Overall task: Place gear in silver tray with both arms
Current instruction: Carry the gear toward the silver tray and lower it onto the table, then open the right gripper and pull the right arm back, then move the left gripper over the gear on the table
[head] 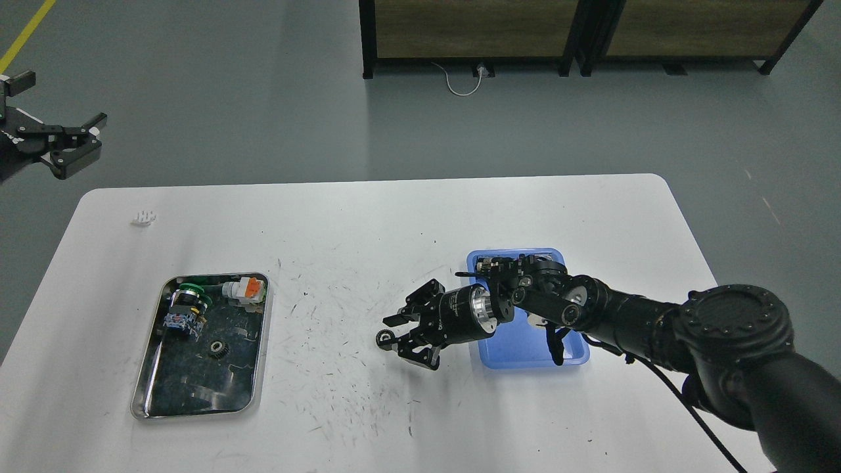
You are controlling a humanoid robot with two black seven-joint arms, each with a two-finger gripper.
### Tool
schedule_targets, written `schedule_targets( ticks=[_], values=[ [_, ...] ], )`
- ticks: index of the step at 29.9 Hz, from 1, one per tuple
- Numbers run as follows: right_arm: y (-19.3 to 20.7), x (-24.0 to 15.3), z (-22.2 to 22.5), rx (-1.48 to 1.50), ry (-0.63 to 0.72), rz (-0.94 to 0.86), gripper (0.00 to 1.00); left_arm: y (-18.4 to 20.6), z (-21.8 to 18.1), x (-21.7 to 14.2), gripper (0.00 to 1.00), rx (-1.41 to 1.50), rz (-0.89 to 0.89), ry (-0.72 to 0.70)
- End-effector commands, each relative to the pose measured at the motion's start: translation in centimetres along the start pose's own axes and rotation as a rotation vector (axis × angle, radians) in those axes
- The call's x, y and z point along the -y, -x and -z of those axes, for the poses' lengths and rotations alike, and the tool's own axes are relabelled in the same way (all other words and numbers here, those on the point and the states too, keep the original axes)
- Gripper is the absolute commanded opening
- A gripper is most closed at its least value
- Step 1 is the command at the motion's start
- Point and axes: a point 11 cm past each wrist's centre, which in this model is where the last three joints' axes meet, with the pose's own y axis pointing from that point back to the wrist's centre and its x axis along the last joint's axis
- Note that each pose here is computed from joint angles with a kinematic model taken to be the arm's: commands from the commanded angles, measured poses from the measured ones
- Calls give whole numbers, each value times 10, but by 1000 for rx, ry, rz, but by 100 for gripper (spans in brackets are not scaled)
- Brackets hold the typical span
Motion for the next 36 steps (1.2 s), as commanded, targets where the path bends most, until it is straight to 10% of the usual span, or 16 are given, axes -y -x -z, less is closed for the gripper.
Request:
schedule_targets(
  ticks=[1,2,11,22,30,36],
  values=[
    [-6,-2,4,2,-9,-19,86,-1,0,0,98,1,-2,0],
    [-9,-3,8,1,-20,-24,100,-1,-1,0,98,0,-3,2],
    [-69,-33,48,5,-111,-207,100,0,-12,-1,98,-29,40,40],
    [-202,-322,38,147,-314,-920,100,123,-67,6,98,30,500,185],
    [-190,-510,19,158,-344,-1315,100,272,-74,10,98,18,828,235],
    [-169,-568,5,154,-303,-1434,100,372,-65,-11,98,68,1007,256]
  ],
)
